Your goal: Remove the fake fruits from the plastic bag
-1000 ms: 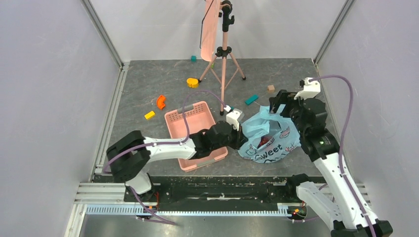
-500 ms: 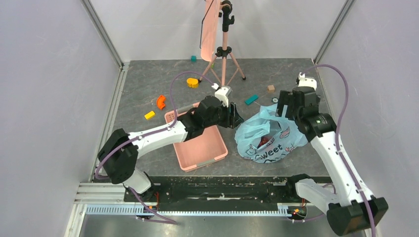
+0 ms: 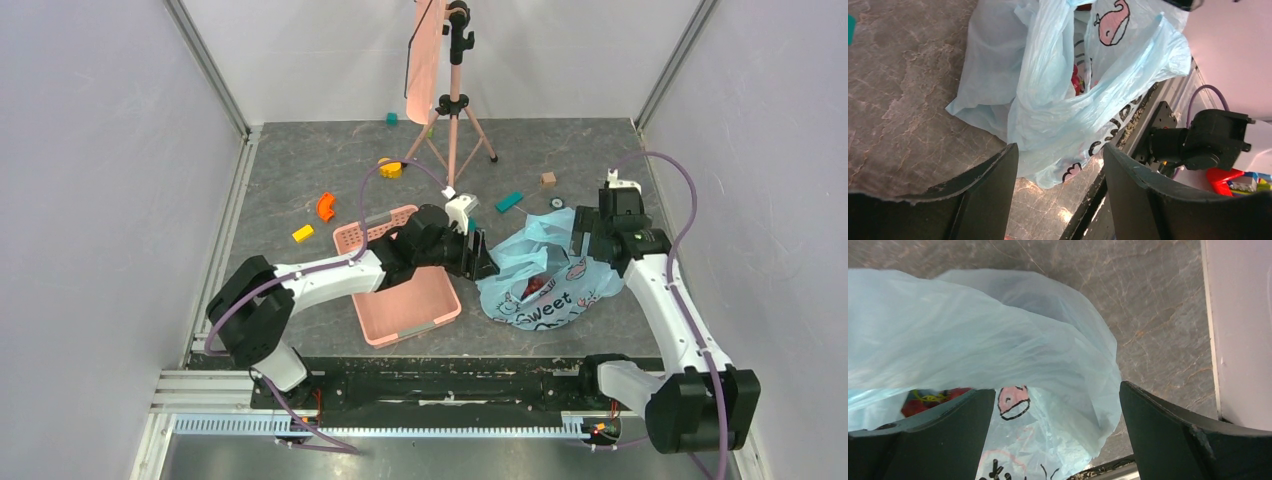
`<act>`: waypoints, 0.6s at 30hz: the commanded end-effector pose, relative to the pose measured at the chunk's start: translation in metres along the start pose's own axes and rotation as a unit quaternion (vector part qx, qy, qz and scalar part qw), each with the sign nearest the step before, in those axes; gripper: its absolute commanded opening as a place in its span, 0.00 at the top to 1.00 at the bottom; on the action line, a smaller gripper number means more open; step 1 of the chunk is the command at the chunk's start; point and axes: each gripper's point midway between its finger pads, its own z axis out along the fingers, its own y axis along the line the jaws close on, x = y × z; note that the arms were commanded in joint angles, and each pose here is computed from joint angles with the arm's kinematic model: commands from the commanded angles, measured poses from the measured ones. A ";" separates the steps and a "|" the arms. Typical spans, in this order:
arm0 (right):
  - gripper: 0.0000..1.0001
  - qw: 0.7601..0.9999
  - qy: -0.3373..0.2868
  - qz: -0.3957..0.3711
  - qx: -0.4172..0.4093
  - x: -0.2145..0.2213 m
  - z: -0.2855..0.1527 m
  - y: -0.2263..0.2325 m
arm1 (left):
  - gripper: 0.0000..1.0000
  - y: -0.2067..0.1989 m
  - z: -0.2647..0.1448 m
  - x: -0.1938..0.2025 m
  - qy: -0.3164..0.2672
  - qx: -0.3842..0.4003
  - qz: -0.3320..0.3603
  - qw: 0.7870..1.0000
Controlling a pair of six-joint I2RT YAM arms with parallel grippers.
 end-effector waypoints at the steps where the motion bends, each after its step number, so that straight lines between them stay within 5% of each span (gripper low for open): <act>1: 0.02 1.000 0.001 0.001 -0.020 0.003 0.013 0.005 | 0.30 -0.020 0.004 -0.003 -0.003 0.054 0.005 0.999; 7: 0.04 0.998 0.034 0.012 -0.047 0.022 0.042 0.021 | 0.39 0.004 0.032 0.019 0.037 0.023 -0.007 0.999; 8: 0.12 0.998 0.037 0.014 -0.055 0.024 0.047 0.025 | 0.53 0.008 0.038 0.022 0.044 0.019 -0.011 0.999; 10: 0.46 0.997 0.010 0.022 -0.077 0.010 0.045 0.033 | 0.97 0.008 0.046 0.019 0.055 0.021 -0.013 0.998; 13: 0.89 0.985 -0.104 0.029 -0.137 -0.057 -0.001 0.044 | 0.98 -0.014 0.030 -0.026 0.016 0.037 0.009 0.999; 14: 0.96 0.974 -0.156 0.026 -0.164 -0.081 -0.026 0.047 | 0.98 -0.026 0.016 -0.049 -0.016 0.035 0.023 0.999; 18: 1.00 0.901 -0.355 0.034 -0.247 -0.155 -0.149 0.047 | 0.98 -0.078 -0.062 -0.135 -0.146 0.046 0.078 0.985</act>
